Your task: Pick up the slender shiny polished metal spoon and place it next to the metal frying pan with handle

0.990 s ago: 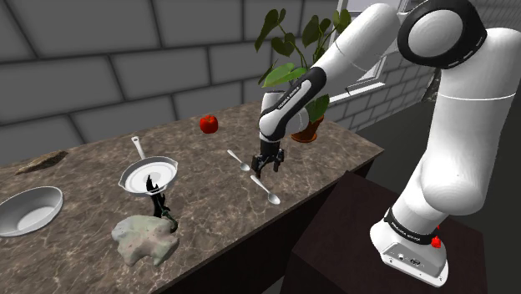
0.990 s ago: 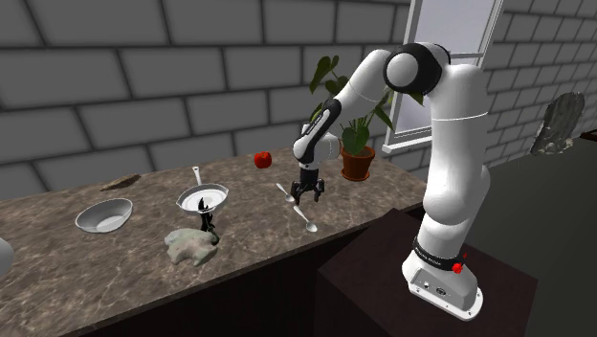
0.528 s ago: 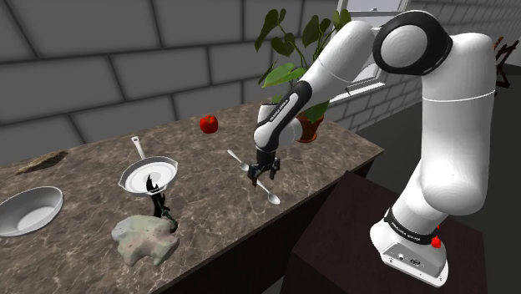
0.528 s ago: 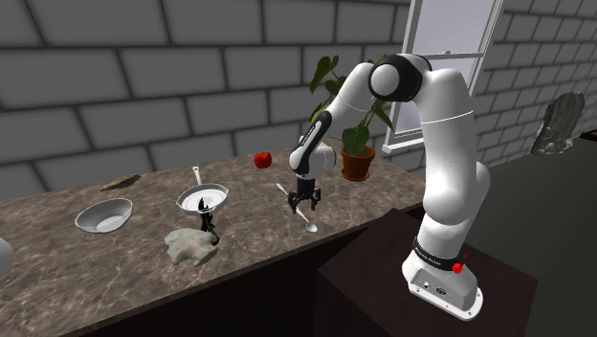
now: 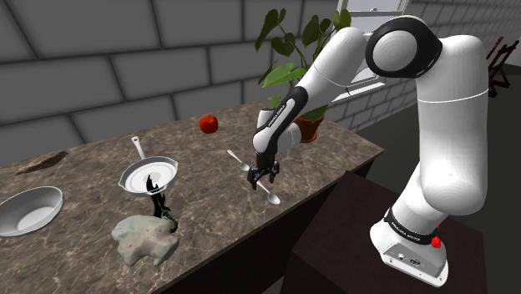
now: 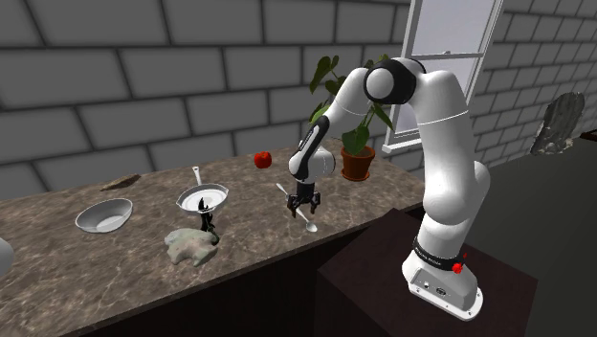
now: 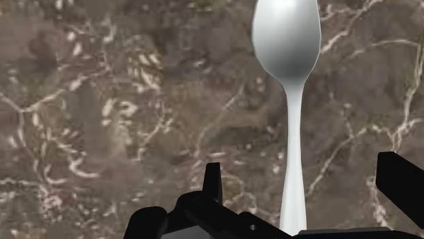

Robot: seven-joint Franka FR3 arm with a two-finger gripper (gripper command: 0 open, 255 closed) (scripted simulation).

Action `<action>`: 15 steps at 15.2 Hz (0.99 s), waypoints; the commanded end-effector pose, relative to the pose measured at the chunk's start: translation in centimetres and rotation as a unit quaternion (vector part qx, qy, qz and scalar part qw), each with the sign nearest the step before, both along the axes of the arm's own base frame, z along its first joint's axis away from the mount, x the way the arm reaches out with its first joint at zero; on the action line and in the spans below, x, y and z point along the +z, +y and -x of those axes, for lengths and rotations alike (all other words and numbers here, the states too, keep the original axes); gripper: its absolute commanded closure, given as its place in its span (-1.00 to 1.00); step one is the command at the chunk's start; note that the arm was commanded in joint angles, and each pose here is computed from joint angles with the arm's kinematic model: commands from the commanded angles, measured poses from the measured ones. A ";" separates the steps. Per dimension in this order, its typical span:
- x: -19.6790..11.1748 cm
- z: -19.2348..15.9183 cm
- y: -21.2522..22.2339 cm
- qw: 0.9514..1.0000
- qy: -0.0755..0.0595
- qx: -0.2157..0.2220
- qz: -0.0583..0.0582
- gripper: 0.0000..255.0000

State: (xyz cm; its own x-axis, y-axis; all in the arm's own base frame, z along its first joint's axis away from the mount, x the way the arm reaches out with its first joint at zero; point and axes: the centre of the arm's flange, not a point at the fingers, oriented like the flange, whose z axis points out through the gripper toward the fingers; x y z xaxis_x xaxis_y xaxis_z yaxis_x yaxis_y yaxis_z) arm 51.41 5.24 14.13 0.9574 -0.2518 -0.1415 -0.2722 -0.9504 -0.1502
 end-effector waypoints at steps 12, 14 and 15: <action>0.0 0.0 0.0 1.000 0.000 0.000 0.000 1.00; 1.0 0.0 0.0 1.000 0.000 0.000 0.000 1.00; 1.6 0.0 0.0 1.000 0.000 0.000 0.000 1.00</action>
